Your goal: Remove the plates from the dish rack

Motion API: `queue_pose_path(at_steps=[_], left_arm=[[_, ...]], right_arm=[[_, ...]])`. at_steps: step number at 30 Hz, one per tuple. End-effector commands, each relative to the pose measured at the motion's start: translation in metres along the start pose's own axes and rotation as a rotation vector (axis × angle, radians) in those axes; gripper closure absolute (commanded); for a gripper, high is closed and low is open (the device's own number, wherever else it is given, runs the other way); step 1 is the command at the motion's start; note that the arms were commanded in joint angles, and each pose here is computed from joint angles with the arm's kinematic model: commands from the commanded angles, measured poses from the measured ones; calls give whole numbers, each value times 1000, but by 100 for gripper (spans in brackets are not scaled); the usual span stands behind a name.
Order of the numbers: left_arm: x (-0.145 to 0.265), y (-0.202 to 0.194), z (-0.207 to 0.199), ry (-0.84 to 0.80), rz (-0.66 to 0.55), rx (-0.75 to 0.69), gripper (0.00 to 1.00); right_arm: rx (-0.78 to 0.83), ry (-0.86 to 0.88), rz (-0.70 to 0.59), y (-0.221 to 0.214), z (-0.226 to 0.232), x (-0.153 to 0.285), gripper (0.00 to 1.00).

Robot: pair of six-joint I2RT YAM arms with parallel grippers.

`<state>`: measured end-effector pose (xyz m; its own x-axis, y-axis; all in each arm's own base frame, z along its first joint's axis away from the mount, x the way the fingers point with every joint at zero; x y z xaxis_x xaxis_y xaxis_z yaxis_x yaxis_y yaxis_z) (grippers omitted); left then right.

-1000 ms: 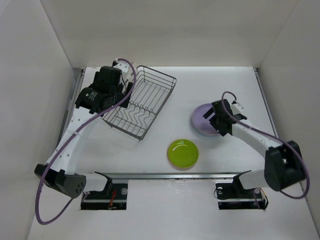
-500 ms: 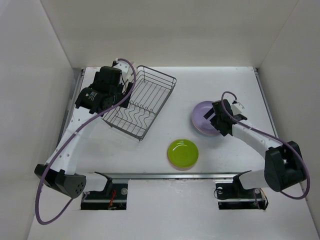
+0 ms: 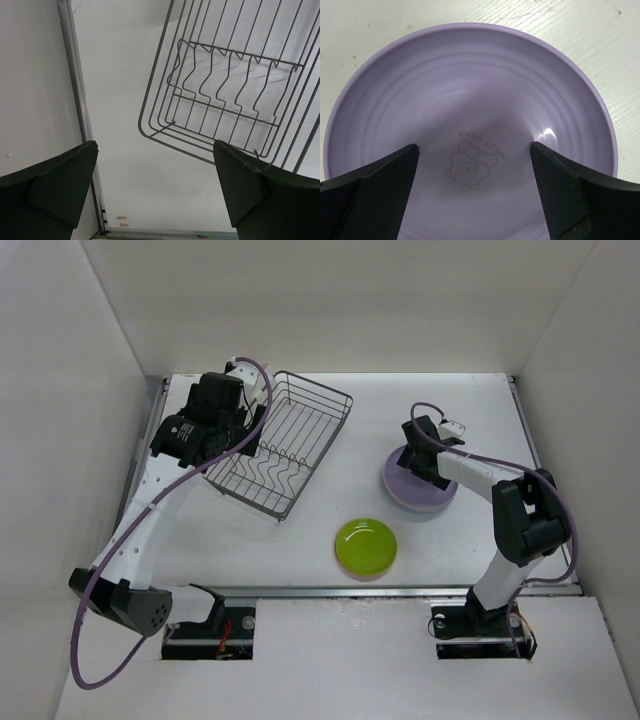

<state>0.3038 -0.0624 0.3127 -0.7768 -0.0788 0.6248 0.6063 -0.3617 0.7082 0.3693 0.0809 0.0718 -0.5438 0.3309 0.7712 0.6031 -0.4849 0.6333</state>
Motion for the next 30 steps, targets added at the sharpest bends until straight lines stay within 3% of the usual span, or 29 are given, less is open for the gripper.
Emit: queue_pose_path(at_steps=[1,9,16,22,30], left_arm=[[9,6,6,13,-28,13,0],[6,6,5,12,-20,10,0],[8,4,12,59,-23,14,0],[2,-7,45,269,-14,45,0],[-29,-41,51,258,94,137,0]], right_arm=[[62,-28,6,-5,-7,0,1],[37,10,-20,3,-6,16,1],[-15,126,-198,53,-13,104,0],[-131,280,-373,91,-72,200,0],[-259,297,-497,100,-155,267,0]])
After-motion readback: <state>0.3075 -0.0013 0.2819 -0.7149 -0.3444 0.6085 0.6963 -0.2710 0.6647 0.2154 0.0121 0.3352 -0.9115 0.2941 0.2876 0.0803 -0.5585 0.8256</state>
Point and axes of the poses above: each gripper's point midway between its finger pads, its own x axis back along the fingers, its own z axis along the line the jaws close on, y = z × x, the point moved 2 cm from there along x, back along the fingers, and after that the axes turned 1 degree about -x, right-handed, at the moved point
